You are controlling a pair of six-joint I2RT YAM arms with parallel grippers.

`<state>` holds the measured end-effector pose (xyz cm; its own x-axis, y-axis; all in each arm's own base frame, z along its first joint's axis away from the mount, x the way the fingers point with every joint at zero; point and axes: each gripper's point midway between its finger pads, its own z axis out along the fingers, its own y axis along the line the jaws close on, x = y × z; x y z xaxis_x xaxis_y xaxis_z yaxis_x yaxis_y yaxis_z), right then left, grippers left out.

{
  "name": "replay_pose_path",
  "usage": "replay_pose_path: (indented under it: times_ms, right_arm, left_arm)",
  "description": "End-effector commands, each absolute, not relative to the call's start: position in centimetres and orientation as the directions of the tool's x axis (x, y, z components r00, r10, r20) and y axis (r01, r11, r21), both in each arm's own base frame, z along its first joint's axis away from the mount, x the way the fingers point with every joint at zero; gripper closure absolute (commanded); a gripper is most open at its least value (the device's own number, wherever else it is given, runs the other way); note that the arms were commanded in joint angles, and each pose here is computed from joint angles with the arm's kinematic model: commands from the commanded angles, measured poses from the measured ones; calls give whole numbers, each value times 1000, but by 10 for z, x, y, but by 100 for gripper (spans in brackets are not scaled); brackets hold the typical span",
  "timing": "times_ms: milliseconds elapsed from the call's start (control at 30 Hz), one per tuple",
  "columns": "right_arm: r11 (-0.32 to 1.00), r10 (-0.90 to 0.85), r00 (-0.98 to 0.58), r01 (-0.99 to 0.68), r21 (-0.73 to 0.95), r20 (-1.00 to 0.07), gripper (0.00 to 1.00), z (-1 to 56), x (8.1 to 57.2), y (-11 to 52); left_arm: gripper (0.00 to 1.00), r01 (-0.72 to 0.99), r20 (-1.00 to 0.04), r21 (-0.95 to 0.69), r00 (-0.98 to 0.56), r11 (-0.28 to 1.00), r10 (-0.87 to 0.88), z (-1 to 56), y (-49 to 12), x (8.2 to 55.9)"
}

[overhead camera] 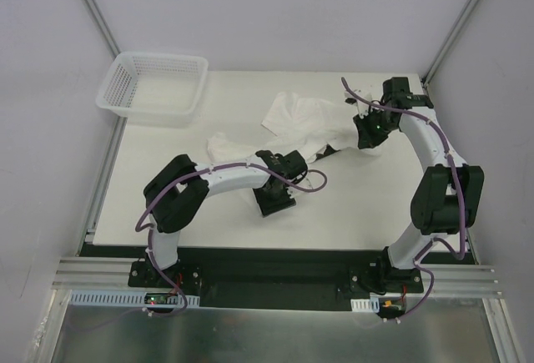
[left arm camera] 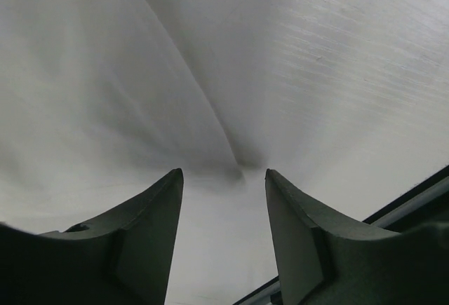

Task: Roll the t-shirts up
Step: Flatten out the T-shirt at the center of the board.

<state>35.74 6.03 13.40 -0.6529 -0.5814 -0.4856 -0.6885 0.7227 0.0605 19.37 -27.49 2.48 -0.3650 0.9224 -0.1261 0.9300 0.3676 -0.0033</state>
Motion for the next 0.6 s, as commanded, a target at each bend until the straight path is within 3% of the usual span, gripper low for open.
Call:
replay_pose_path:
  times_ms: [0,167,200,233,300,400,500,567]
  right_arm:
    - [728,-550,-647,-681,77,-528,99,156,361,68]
    - [736,-550,-646,-675,58,-530,99,160,366,65]
    - [741,-546,-649,-669,56,-530,99,160,367,65]
    - [744,-545,-650,-666,53,-530,99,161,367,64]
    - [756,-543,-650,-654,28,-531,99,167,369,60]
    - [777,-549,-628,-627,-59,-552,99,191,378,46]
    - [808,-527,-588,-571,-146,-613,99,230,392,26]
    - [839,-500,-561,-503,-208,-659,99,260,402,7]
  left_arm:
    - [54,927,-62,17,-374,375,925,14,-261,189]
    - [67,928,-7,3,-374,374,928,-2,-249,179]
    - [75,929,-6,-22,-371,371,929,-5,-250,174]
    - [100,931,1,-30,-365,365,931,-7,-250,173]
    - [100,939,-12,-16,-345,345,939,-1,-250,178]
    - [100,933,-140,38,-349,357,927,43,-252,210]
    - [100,889,-247,120,-404,442,881,97,-228,263]
    - [100,815,-384,183,-455,549,803,156,-202,308]
